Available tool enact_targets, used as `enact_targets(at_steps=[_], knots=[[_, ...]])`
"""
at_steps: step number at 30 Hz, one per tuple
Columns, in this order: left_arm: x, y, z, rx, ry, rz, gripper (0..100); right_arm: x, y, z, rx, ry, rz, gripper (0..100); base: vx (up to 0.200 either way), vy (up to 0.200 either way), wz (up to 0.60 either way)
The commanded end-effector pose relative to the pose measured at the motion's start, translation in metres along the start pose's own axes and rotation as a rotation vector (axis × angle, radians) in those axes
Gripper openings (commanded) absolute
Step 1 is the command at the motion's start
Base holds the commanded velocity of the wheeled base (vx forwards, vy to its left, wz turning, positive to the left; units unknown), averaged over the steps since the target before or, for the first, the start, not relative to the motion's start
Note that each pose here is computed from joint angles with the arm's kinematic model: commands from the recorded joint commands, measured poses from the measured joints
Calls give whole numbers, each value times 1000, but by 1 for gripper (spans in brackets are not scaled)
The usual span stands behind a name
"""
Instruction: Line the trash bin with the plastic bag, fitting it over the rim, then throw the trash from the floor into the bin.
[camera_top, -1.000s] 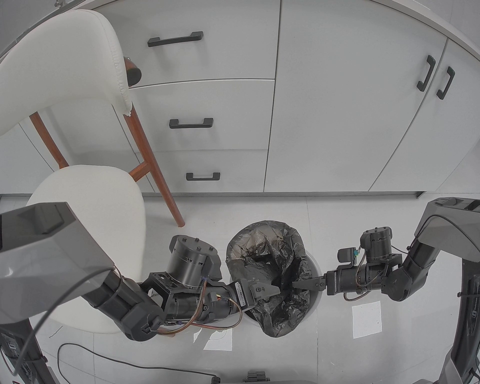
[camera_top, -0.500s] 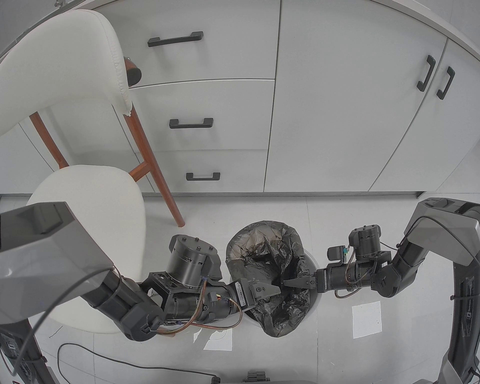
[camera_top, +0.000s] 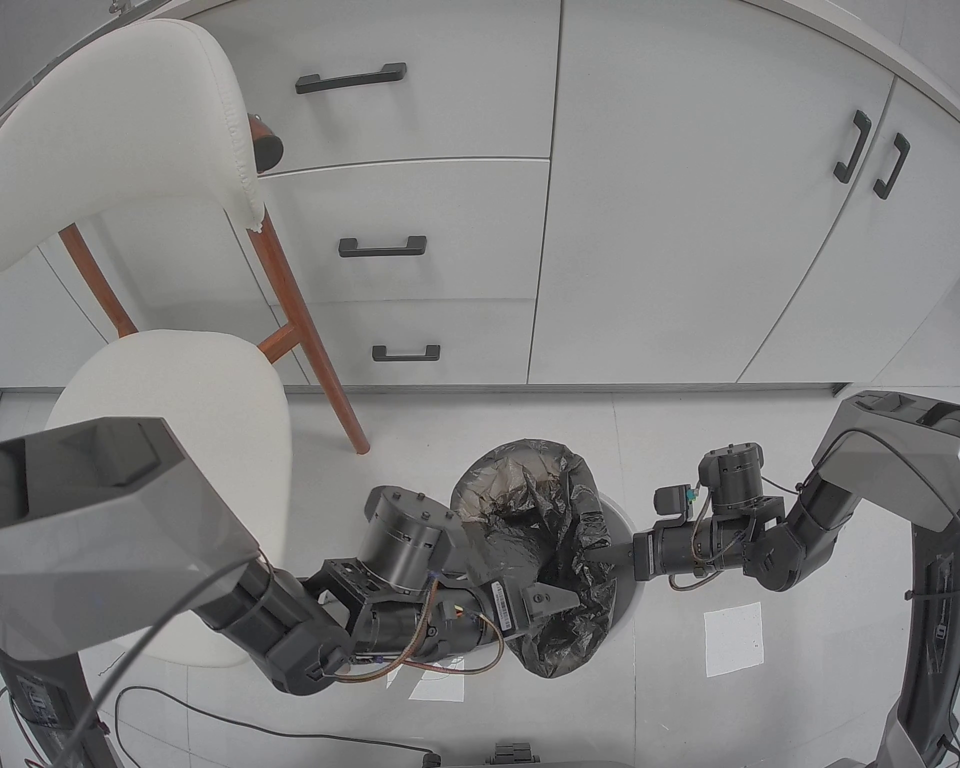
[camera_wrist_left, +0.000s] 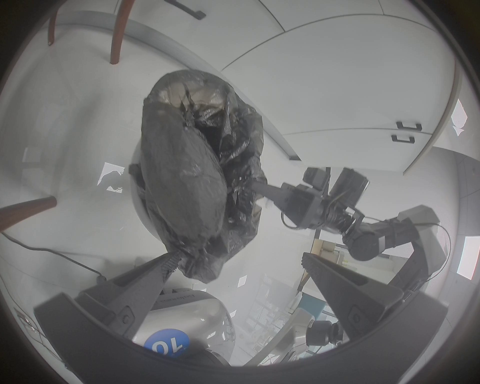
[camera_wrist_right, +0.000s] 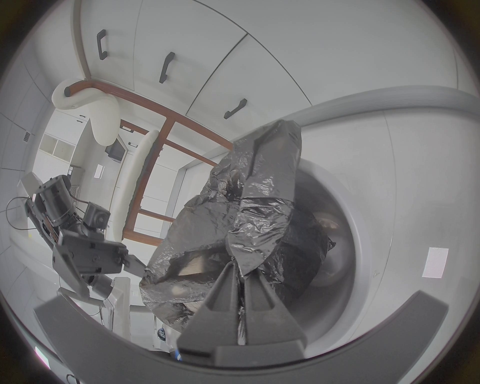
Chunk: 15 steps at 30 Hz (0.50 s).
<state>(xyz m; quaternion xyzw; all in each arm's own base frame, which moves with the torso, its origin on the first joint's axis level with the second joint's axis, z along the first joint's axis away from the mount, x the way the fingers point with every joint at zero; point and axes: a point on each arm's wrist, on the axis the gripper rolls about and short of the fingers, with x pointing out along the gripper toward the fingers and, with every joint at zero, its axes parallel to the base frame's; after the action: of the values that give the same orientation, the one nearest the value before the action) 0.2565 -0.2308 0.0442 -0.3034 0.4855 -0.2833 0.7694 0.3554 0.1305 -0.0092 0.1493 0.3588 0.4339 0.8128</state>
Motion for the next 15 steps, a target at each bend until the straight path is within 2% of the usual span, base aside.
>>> enact_targets(at_steps=[1, 10, 15], knots=[[5, 3, -6, 2, 20, 13, 100, -5, 6, 7, -17, -19, 5, 0, 0, 0, 0], [3, 10, -12, -3, 35, 40, 100, -9, 4, 9, -15, -30, -3, 0, 0, 0, 0], [4, 16, -12, 53, 40, 59, 100, -10, 6, 11, -20, -36, -2, 0, 0, 0, 0]])
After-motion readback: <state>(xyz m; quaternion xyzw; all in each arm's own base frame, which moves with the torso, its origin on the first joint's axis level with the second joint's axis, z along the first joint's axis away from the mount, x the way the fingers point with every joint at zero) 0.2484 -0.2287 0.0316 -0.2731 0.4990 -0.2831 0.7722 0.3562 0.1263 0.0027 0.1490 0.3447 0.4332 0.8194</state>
